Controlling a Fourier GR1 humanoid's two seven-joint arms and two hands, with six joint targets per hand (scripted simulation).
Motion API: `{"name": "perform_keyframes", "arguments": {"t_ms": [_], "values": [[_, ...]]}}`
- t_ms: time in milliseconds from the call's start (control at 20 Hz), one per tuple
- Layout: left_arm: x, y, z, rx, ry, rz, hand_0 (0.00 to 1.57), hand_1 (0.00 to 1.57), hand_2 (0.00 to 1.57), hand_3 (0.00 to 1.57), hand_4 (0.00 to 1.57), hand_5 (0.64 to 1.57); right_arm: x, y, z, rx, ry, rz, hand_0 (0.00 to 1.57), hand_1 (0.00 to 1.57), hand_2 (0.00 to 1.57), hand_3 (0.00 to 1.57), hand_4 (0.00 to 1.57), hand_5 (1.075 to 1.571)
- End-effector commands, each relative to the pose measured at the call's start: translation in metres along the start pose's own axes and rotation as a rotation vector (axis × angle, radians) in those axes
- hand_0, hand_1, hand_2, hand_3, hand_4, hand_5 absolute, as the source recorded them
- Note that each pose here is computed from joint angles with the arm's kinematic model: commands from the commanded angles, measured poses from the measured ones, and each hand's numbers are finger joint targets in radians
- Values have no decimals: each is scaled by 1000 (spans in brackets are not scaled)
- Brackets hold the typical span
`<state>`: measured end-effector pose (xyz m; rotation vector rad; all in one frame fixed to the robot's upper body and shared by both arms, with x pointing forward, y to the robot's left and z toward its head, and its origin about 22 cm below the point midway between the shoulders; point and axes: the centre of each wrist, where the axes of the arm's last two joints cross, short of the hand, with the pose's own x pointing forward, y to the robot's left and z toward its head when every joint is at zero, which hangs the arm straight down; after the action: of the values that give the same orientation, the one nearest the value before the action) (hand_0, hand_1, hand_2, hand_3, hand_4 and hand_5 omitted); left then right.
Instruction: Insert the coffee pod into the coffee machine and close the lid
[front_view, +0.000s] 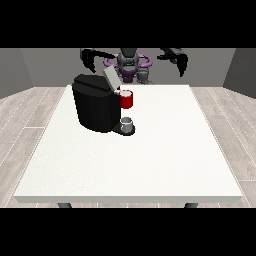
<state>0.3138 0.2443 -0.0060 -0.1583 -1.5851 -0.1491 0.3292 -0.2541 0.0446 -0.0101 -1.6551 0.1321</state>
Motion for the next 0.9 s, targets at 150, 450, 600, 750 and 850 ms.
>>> {"name": "perform_keyframes", "arguments": {"t_ms": [150,450,600,750,850], "values": [[5,-7,19,-12,-20,-5,0,0,0,0,0,1571,-4,18,-19,6,-1,19,0,0,0,0,0,1571],[19,43,28,75,-73,-46,0,0,0,0,0,1571,12,26,-33,65,-21,33,0,0,0,0,0,1571],[18,32,25,85,-61,-32,0,0,0,0,0,1571,11,42,-35,114,-4,56,0,0,0,0,0,1571],[25,25,16,81,-103,-46,0,0,0,0,0,1571,23,44,-50,106,-30,80,0,0,0,0,0,1571],[37,36,22,81,-72,-45,0,0,0,0,0,1571,12,35,-46,90,-15,57,0,0,0,0,0,1571]]}}
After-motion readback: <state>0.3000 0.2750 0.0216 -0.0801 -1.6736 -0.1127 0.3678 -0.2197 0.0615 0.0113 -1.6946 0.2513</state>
